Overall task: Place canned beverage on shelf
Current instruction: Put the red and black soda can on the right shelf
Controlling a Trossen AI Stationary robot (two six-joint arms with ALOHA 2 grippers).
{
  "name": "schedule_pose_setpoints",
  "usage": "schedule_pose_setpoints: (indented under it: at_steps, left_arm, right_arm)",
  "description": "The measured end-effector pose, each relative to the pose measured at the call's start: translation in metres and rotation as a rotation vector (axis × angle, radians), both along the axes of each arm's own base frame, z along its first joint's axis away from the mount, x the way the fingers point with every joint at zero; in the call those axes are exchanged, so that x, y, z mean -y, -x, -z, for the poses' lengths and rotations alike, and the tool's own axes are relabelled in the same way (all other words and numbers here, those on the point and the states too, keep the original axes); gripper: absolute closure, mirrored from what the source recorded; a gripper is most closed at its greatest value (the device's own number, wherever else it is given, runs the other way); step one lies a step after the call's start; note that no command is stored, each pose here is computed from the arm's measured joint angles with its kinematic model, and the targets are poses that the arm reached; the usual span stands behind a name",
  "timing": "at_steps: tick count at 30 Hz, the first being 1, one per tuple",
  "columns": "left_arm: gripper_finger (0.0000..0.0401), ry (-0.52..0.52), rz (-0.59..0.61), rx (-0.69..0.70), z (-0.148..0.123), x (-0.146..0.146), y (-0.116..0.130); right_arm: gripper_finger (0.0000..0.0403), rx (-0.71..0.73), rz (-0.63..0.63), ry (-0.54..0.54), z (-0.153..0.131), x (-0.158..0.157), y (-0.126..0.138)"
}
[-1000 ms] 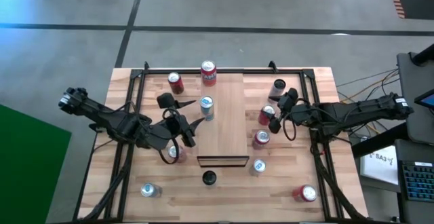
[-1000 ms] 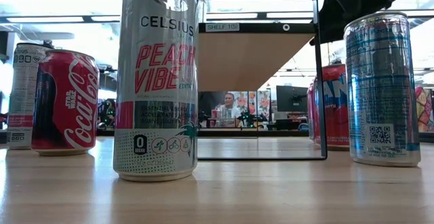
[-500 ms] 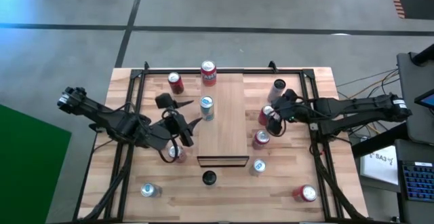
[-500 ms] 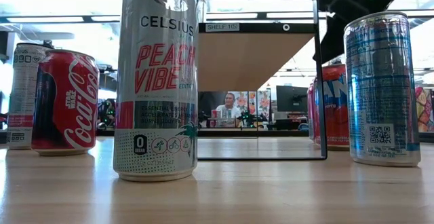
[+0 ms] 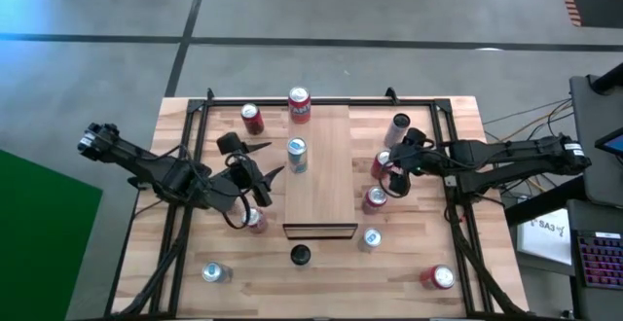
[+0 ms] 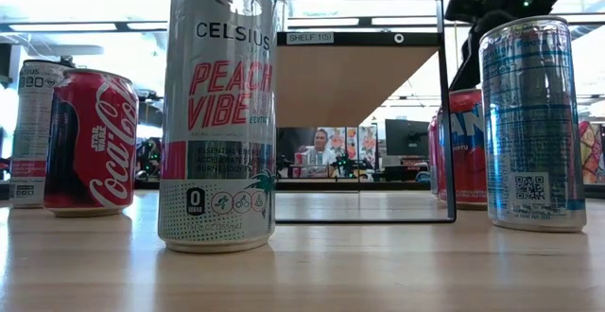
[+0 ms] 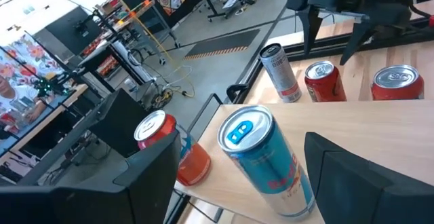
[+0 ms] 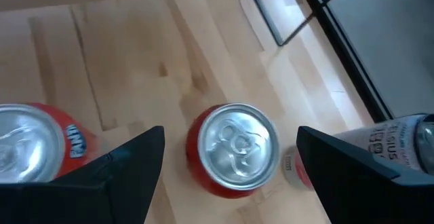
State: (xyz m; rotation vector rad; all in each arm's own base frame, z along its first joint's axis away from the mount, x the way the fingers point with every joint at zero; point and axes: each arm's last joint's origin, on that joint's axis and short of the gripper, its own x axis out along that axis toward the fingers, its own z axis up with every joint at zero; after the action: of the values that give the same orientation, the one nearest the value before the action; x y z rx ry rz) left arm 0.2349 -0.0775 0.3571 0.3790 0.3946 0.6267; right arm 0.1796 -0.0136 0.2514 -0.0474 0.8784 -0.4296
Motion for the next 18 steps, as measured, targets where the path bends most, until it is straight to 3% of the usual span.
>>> schedule_pose_setpoints:
  at_steps: [4,18]
  left_arm:
    - [0.0122,-0.012,-0.048,0.018,0.004,-0.003,0.006]
    - [0.0122,-0.014,-0.054,0.022,0.006,-0.005,0.01]
  right_arm:
    - [0.0078,0.0,0.026,0.001,0.0,0.005,0.0]
    - [0.0078,-0.001,0.068,-0.097,0.008,0.017,-0.008]
